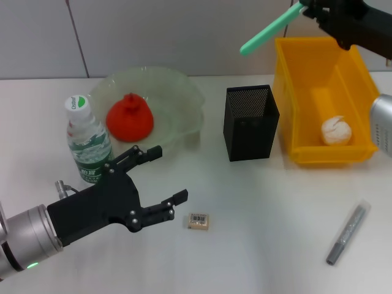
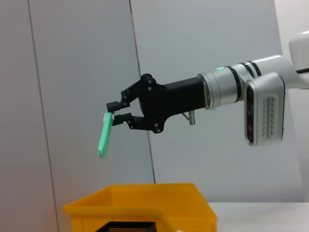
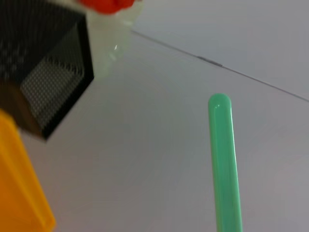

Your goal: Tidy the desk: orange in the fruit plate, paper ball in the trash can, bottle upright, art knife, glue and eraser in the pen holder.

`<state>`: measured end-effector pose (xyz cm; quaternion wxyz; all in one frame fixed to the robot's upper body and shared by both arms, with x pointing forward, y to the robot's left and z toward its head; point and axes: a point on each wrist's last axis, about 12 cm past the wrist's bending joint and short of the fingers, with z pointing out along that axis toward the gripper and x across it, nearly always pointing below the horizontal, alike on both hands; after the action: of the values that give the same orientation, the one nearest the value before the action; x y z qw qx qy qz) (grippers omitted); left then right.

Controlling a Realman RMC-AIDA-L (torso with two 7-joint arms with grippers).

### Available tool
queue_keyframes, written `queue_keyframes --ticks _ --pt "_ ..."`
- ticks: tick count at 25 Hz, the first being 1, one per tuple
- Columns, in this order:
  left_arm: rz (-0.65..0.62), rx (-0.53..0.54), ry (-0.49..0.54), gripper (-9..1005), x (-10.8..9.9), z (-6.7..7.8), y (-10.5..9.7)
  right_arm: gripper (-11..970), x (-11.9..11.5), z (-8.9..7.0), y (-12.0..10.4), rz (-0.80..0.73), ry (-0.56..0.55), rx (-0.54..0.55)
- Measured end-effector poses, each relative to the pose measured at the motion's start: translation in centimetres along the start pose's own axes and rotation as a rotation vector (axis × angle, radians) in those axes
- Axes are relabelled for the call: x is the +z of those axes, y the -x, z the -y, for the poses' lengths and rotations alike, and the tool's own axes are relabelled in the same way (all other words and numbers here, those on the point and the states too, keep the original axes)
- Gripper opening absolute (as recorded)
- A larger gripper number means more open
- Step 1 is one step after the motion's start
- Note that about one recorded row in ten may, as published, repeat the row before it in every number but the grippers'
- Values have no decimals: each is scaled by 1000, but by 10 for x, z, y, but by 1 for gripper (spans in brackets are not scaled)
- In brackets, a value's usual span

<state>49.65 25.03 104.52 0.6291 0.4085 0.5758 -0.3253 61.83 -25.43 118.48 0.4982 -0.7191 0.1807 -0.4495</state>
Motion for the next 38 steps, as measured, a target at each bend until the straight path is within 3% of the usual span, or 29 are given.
queue_keyframes --ticks 4,14,24,38 --pt "6 9 14 875 -1 1 -1 275 8 2 2 -32 11 -172" --pt "18 28 41 875 -1 5 -3 289 27 -5 23 -57 112 -425" --pt "28 47 57 875 -2 8 -5 304 28 -8 39 -6 119 -586" --pt "34 65 53 876 -2 11 -5 324 24 -13 56 34 125 -646"
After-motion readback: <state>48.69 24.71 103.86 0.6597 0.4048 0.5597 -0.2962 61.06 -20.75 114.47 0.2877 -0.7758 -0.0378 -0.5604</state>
